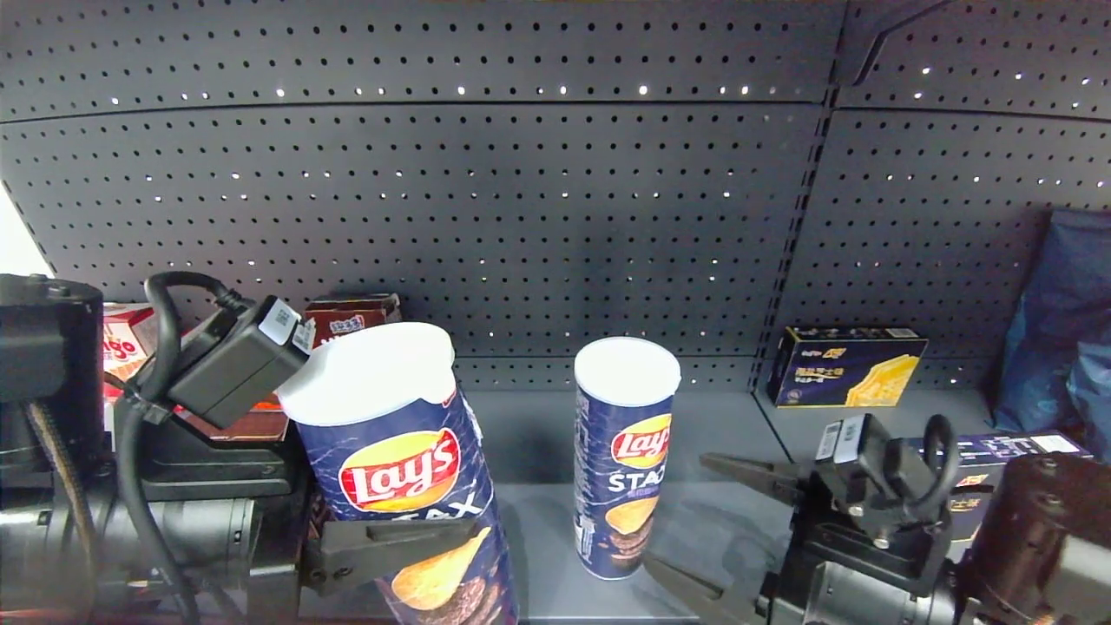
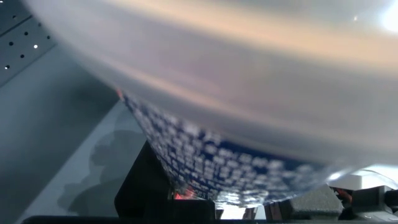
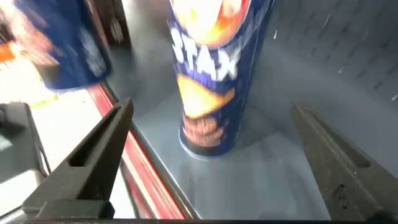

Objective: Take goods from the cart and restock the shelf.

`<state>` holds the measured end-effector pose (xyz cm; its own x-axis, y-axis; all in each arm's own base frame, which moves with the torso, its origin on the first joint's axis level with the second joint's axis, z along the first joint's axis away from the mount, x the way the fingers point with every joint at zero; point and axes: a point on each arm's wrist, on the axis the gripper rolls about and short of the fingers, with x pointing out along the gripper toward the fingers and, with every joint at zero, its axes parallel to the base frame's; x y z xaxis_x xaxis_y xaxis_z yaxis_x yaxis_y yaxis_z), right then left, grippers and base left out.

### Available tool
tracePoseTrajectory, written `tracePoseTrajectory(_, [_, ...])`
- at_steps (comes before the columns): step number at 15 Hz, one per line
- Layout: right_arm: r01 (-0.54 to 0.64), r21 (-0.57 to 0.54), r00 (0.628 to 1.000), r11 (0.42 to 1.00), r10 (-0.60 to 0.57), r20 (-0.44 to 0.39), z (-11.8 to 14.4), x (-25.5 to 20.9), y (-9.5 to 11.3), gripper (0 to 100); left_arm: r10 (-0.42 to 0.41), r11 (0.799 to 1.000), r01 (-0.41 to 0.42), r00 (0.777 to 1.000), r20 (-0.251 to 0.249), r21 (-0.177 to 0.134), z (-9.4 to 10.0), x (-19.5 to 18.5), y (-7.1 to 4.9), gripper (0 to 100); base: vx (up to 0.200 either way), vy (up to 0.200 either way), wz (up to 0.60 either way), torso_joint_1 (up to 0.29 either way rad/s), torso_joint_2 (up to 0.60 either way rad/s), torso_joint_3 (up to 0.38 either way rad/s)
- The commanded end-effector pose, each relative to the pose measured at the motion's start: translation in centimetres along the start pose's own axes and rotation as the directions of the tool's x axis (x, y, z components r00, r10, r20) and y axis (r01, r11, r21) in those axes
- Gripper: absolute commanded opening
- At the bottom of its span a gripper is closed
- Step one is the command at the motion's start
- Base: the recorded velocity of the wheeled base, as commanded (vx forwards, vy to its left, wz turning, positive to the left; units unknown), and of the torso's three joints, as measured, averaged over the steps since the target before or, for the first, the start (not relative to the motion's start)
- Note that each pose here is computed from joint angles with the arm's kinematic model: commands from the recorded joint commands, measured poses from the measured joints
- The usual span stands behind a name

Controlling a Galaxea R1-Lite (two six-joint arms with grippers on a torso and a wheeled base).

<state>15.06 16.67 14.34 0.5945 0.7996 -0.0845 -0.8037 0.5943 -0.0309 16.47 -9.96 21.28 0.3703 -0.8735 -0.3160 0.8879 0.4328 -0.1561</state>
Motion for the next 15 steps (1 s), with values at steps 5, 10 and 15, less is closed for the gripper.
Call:
tracePoseTrajectory(5, [0.349, -0.017, 0.92, 0.937, -0.34, 0.196, 4.3, -6.6, -2.9, 100, 0.006, 1.0, -0.006, 1.0, 0.001, -0.003, 0.0, -0.1, 0.1, 0, 0.0, 0.0, 0.0, 0.0, 0.0, 0.0])
tracePoseTrajectory(10, [0.618, -0.077, 0.776, 0.783, -0.591, 0.222, 2.2, -13.6, -4.3, 100, 0.012, 1.0, -0.012, 1.0, -0.002, -0.007, -0.2, -0.1, 0.1, 0, 0.0, 0.0, 0.0, 0.0, 0.0, 0.0])
tracePoseTrajectory(15, [0.765, -0.04, 0.636, 0.643, -0.742, 0.212, -0.5, -19.0, -1.5, 100, 0.023, 1.0, -0.023, 1.0, 0.009, -0.001, 0.1, -0.3, 0.3, 0, 0.0, 0.0, 0.0, 0.0, 0.0, 0.0])
